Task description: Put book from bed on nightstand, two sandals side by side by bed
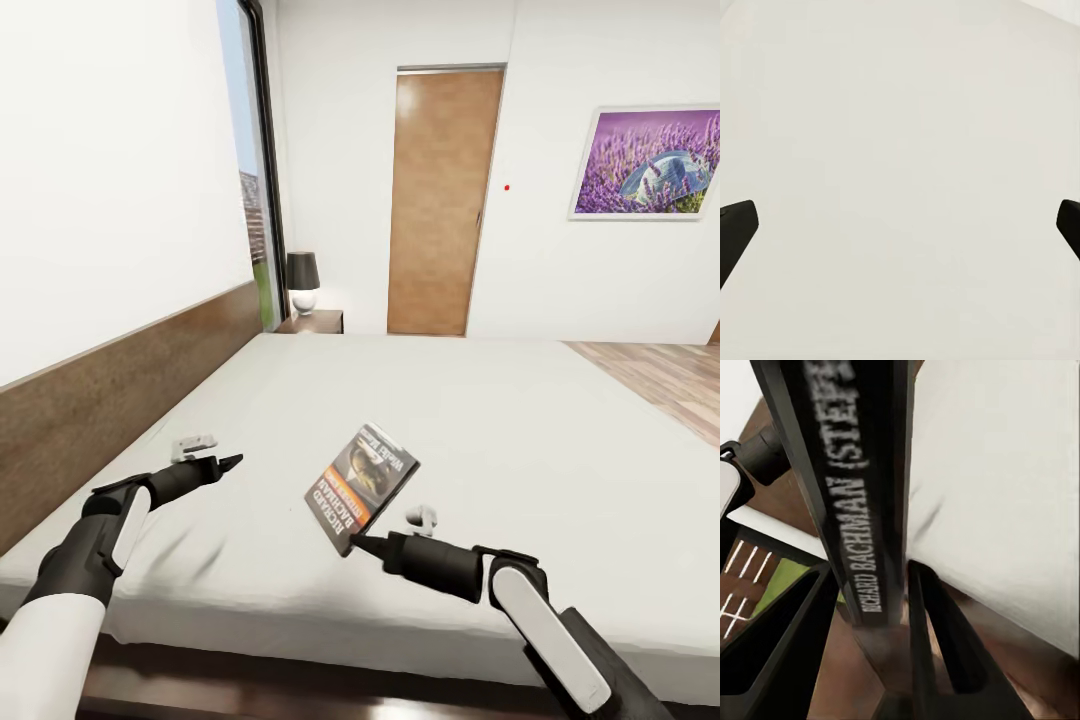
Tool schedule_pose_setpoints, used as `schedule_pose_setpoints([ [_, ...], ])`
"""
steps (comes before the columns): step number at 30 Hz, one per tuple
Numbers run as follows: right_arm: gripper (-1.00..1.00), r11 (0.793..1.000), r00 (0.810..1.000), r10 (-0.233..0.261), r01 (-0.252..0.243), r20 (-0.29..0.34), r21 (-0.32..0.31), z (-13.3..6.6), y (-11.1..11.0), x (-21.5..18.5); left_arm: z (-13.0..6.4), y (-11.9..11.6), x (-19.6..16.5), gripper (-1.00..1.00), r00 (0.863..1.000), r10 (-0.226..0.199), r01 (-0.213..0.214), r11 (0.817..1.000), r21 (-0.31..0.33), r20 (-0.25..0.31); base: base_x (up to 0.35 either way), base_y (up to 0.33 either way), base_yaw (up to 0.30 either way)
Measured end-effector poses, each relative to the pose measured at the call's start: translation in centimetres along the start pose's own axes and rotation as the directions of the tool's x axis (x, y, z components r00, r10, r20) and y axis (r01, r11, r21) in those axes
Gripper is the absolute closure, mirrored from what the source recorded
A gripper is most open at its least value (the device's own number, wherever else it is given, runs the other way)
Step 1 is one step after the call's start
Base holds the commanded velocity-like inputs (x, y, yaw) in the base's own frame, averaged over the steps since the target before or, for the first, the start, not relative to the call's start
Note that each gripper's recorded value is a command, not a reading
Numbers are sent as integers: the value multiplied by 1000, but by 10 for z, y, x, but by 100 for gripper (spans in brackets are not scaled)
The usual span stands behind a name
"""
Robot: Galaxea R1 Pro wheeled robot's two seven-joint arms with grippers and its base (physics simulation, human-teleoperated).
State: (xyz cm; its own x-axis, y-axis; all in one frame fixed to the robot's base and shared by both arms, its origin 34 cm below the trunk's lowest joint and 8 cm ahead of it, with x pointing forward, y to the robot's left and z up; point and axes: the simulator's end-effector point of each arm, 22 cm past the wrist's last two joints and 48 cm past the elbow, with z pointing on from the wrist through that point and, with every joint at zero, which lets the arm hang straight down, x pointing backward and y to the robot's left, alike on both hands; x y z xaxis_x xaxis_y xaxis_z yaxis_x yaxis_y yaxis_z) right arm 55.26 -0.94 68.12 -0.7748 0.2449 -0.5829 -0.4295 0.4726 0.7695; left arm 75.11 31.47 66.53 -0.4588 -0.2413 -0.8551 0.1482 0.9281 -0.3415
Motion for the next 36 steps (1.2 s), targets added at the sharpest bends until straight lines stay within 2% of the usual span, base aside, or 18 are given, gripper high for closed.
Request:
schedule_pose_setpoints([
  [6,100,1000,1000,2,-1,-23,24,-19,-10,-7,0,-1,0,-100,1000,-1,1,1000,3,0,0,0,0],
  [13,100,999,995,9,-5,-95,45,-31,-19,3,1,-1,2,-100,1000,-3,3,1000,3,-3,0,0,0],
  [19,100,998,996,18,-12,-90,68,-47,-32,-7,2,-1,6,-100,1000,-7,8,1000,4,-11,0,0,0],
  [26,100,999,992,32,-26,-125,46,-58,-31,-6,4,-5,12,-100,1000,-14,15,1000,10,-18,0,0,0],
  [36,100,999,988,38,-38,-147,2,-61,-21,-5,3,-4,21,-100,999,-22,23,1000,8,-28,0,0,0],
])
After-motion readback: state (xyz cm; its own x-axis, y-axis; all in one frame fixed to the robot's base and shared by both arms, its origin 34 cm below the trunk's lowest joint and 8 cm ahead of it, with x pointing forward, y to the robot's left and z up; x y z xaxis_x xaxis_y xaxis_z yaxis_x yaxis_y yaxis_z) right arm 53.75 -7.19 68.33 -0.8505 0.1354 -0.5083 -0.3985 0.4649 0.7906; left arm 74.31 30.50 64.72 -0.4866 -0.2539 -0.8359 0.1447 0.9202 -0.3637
